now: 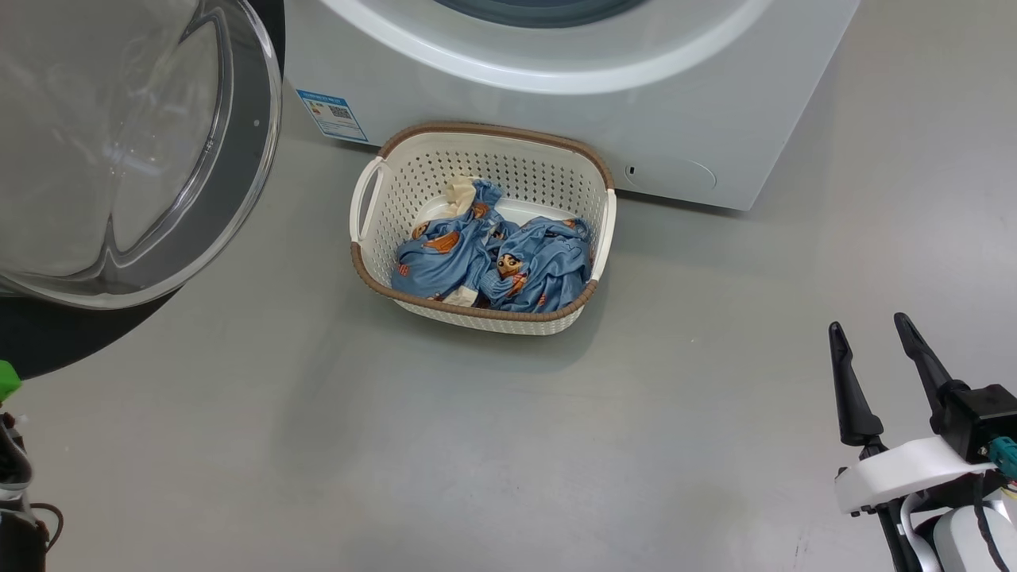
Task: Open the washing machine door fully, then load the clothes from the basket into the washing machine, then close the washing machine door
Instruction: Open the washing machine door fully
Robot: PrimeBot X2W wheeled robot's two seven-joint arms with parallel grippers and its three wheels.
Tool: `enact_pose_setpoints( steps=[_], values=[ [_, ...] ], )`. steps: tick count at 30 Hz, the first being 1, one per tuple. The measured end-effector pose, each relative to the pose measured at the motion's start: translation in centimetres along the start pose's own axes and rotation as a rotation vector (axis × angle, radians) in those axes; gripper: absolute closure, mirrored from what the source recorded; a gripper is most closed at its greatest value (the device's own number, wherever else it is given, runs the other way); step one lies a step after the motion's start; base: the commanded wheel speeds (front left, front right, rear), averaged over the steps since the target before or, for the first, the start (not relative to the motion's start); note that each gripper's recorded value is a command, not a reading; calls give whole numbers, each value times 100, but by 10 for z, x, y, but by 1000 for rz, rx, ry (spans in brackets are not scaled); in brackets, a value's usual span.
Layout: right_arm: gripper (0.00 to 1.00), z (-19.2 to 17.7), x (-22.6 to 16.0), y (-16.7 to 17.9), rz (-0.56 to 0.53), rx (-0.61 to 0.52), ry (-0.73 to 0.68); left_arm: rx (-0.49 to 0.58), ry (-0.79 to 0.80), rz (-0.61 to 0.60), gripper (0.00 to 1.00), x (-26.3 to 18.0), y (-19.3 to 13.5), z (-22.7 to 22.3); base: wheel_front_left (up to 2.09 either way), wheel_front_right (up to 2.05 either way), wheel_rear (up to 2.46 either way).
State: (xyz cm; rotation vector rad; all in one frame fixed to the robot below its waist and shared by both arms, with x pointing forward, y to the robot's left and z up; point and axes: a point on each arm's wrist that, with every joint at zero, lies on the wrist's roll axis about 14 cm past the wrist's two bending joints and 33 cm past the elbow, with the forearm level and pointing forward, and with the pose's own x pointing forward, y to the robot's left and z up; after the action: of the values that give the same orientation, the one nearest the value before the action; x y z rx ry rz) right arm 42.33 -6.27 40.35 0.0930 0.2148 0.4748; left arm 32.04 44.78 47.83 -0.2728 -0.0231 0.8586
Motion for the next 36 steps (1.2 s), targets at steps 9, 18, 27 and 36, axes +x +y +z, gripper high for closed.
enact_pose_setpoints(
  steps=[9, 18, 27, 36],
  values=[
    [0, 1, -1, -2, -6, 0, -3, -4, -8, 6, 100, 5, -1, 2, 0, 0, 0],
    [0, 5, -3, 0, -8, -1, -12, 19, -31, -37, 100, 3, -8, 10, 0, 0, 0],
    [0, 12, -6, 7, -12, 16, -27, -6, -106, -119, 100, -2, -28, 34, 0, 0, 0],
    [0, 20, -10, 14, -12, 30, -50, -2, -185, -226, 100, -12, -53, 58, 0, 0, 0]
  ],
)
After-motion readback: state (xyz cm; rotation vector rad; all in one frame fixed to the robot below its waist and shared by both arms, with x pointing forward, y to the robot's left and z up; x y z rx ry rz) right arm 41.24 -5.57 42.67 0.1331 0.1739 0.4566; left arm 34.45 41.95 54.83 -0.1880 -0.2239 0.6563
